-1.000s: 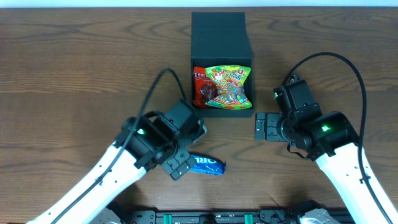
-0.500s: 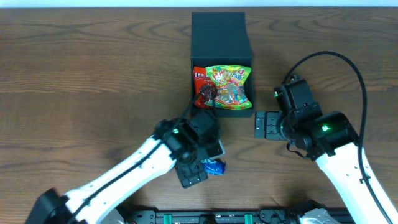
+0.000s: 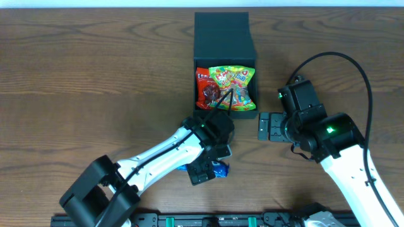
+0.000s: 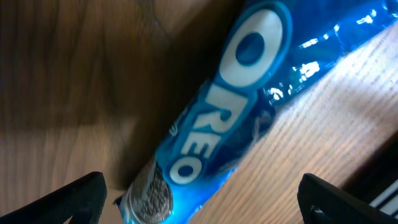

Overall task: Pack container
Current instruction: 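Lower the left gripper onto the Oreo pack and grasp it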

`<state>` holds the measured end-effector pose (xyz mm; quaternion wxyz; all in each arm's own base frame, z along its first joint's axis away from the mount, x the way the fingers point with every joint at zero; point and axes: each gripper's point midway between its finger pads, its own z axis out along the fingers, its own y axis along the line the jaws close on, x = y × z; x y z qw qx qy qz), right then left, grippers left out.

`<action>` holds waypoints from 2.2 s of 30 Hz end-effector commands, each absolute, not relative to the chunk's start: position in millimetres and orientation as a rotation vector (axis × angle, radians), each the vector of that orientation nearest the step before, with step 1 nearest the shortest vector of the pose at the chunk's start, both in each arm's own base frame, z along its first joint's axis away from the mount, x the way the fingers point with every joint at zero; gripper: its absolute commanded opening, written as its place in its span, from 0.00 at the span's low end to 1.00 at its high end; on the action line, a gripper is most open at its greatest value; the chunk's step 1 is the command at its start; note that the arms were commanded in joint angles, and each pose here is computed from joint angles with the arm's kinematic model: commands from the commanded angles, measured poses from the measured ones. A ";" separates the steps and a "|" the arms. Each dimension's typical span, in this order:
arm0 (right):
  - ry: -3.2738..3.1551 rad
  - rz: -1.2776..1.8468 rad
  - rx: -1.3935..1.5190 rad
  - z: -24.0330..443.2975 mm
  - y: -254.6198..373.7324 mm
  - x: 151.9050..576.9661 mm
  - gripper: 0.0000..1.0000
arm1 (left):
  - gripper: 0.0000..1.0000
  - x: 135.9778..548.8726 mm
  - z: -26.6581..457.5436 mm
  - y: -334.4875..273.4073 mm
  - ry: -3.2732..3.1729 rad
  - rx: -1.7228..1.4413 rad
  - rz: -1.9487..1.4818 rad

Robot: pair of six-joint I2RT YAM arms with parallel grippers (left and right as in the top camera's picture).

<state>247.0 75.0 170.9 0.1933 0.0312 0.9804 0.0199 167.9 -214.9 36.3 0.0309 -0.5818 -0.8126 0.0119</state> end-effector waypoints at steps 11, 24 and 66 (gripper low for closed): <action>2.735 0.039 0.083 172.8 71.9 248.3 0.99 | 0.99 170.2 21.8 -217.8 -2.524 -1.811 0.050; 2.735 0.039 0.083 172.9 72.0 248.4 0.99 | 0.96 170.0 13.1 -218.5 -2.567 -1.778 0.062; 2.738 0.038 0.083 172.5 71.7 247.7 0.99 | 0.74 154.9 4.2 -216.6 -2.549 -1.730 0.140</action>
